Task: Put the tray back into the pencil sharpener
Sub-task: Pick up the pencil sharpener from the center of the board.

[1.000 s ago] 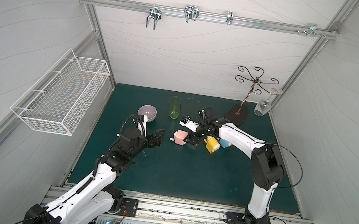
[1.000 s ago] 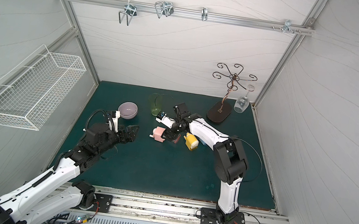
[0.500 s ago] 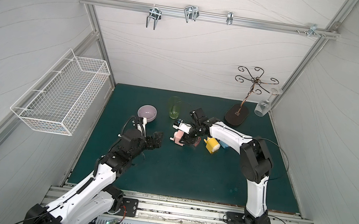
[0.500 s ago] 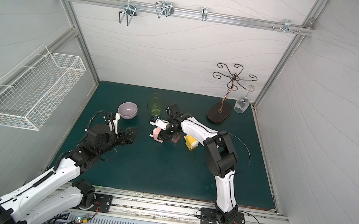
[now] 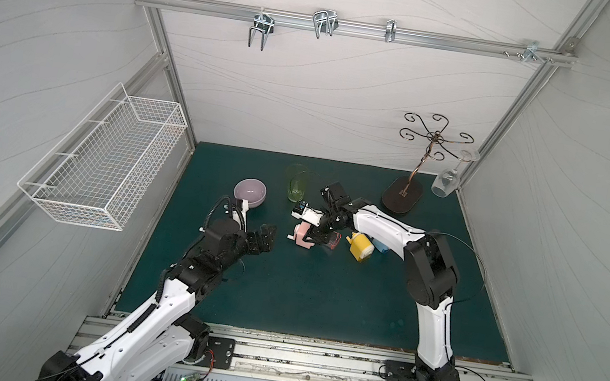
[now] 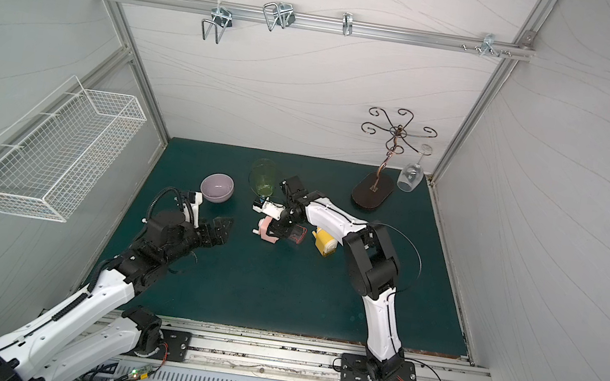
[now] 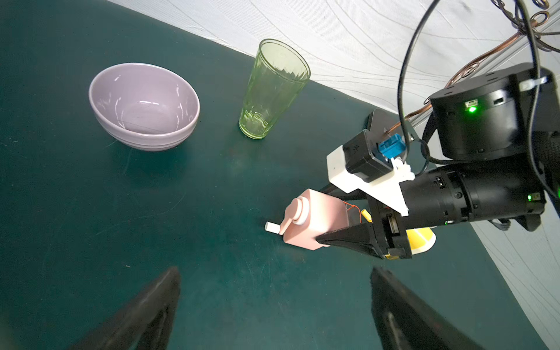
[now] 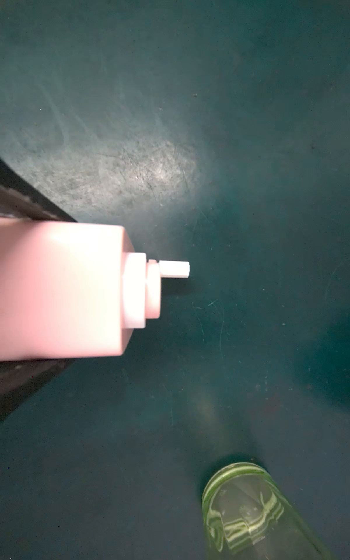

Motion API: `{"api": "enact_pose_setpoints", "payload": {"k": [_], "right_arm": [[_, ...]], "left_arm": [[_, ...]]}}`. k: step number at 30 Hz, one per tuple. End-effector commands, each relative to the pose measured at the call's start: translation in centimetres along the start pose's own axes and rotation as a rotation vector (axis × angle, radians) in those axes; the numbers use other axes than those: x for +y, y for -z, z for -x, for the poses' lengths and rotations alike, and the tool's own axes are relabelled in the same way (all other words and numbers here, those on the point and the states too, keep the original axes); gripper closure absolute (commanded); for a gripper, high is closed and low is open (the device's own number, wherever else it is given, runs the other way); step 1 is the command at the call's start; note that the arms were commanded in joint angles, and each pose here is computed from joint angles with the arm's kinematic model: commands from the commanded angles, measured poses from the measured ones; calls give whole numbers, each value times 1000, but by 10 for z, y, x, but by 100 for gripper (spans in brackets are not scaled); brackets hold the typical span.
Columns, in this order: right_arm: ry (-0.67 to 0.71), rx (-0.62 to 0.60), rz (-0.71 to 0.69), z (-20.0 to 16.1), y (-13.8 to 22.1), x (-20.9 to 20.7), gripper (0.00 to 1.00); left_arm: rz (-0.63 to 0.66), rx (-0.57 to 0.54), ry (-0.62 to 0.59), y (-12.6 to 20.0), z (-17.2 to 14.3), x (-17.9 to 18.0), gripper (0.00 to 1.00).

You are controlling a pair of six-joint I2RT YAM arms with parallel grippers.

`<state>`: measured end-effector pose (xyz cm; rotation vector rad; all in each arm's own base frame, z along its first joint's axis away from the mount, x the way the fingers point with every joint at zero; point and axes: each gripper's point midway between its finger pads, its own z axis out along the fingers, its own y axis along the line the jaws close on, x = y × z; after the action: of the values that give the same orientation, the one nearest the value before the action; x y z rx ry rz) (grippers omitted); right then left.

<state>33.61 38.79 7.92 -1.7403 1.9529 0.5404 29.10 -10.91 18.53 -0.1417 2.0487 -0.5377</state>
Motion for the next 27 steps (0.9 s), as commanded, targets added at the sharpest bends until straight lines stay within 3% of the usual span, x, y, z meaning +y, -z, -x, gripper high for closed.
{"api": "enact_pose_setpoints", "payload": {"k": [1,13,20,27], "right_arm": [[23,-62,19,25,34,13,73],[64,-145,195,33,124,90,77],[118,-146,269,32,162,129,81],[146,-169,286,38,180,148,82]], "left_arm": [[-85,-92,-57,12,31,-22,1],[-569,-57,-491,53,6,-100,1],[-768,4,-601,66,-16,-127,1],[-867,24,-611,71,-22,-142,1]]}}
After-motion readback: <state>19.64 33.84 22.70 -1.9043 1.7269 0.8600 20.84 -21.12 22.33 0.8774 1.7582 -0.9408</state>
